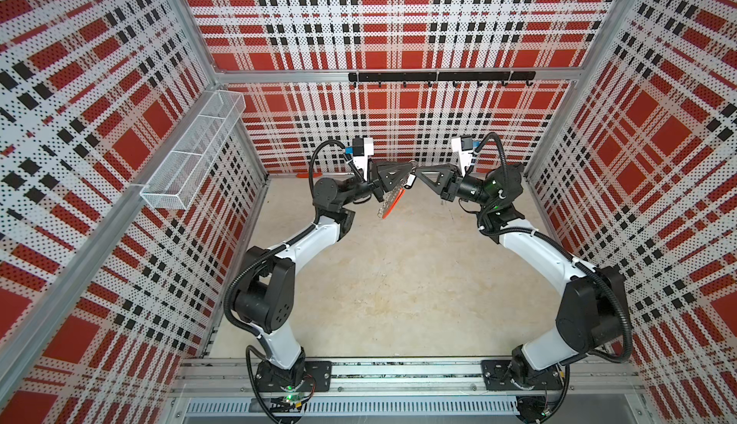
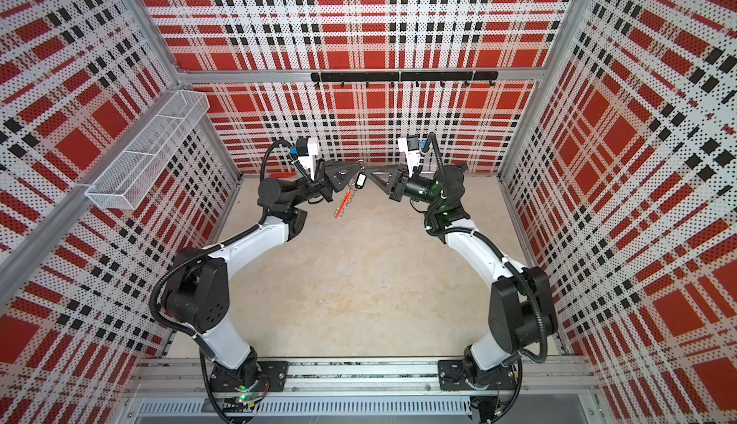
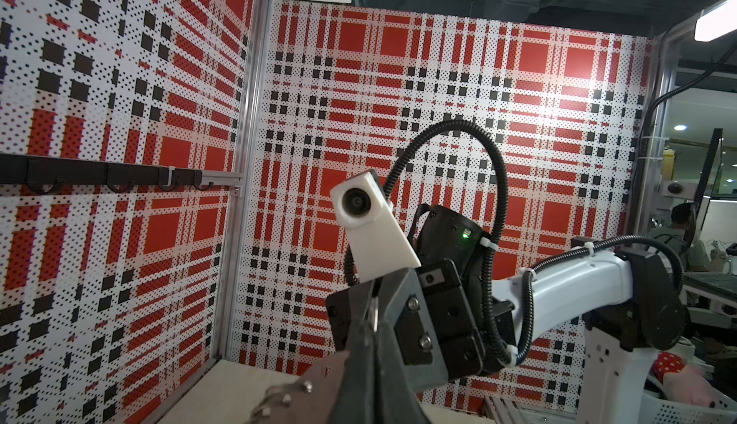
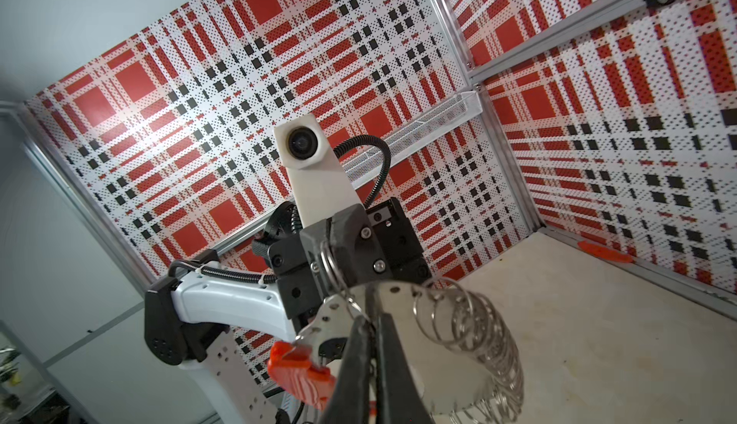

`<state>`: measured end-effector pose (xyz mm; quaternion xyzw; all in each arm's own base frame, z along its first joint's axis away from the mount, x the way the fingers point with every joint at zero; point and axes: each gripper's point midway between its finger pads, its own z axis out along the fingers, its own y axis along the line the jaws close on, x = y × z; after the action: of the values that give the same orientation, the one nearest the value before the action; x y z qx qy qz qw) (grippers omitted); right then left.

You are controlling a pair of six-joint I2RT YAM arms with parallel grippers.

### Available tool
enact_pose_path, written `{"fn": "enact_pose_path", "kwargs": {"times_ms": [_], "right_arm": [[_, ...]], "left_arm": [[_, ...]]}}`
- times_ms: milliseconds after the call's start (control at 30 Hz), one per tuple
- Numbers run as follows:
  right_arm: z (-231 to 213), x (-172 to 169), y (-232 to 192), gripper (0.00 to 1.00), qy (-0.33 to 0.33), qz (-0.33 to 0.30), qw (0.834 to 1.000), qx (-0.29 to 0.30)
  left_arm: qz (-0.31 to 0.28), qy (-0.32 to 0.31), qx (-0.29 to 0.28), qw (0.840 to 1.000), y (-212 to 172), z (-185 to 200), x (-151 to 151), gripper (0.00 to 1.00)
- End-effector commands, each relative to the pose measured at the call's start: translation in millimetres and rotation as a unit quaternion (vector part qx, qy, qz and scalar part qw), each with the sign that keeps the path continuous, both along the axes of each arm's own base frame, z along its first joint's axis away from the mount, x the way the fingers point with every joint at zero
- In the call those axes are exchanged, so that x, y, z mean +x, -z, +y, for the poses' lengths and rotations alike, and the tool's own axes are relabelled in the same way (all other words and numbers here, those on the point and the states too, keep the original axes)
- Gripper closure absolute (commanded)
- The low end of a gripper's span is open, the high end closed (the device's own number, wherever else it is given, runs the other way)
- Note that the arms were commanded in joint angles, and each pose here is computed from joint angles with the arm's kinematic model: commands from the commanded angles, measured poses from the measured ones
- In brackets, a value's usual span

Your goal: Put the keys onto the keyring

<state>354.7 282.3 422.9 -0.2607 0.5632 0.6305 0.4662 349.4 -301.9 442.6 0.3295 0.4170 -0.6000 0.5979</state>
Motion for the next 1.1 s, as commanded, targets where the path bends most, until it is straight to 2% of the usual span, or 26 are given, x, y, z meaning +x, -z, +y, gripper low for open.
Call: {"fn": "enact_pose_path", "kwargs": {"times_ms": [0, 100, 233, 333, 500, 667, 800, 1067], "right_arm": [[13.2, -1.3, 12.7, 0.95, -0.051, 0.046, 0.998, -0.01], [20.1, -2.2, 17.4, 0.94, -0.064, 0.058, 0.996, -0.022], [29.9, -3.3, 19.8, 0.87, -0.078, 0.064, 0.994, -0.04], [28.8, -4.3, 17.3, 0.74, -0.072, 0.062, 0.995, -0.039], [17.6, 3.0, 17.9, 0.63, -0.039, 0.065, 0.996, -0.037], [-13.6, 10.4, 22.2, 0.59, 0.028, 0.058, 0.997, -0.033], [-24.9, 8.0, 28.6, 0.56, 0.069, 0.039, 0.995, -0.067], [-28.9, -1.6, 26.6, 0.52, 0.104, -0.02, 0.99, -0.099]], "left_arm": [[-0.074, 0.02, -0.017, 0.997, -14.2, 1.7, -28.1, 1.0], [-0.078, 0.026, -0.015, 0.997, -11.8, -0.3, -31.1, 1.0], [-0.074, 0.037, -0.013, 0.996, -7.3, -4.1, -31.7, 1.0], [-0.07, 0.045, -0.015, 0.996, -6.6, -3.5, -32.5, 1.0], [-0.065, 0.049, -0.017, 0.997, -7.2, -0.2, -32.1, 1.0], [-0.061, 0.048, -0.018, 0.997, -9.1, 4.9, -31.6, 1.0], [-0.059, 0.048, -0.018, 0.997, -8.4, 6.2, -31.6, 1.0], [-0.054, 0.048, -0.021, 0.997, -9.0, 6.3, -29.7, 1.0]]}}
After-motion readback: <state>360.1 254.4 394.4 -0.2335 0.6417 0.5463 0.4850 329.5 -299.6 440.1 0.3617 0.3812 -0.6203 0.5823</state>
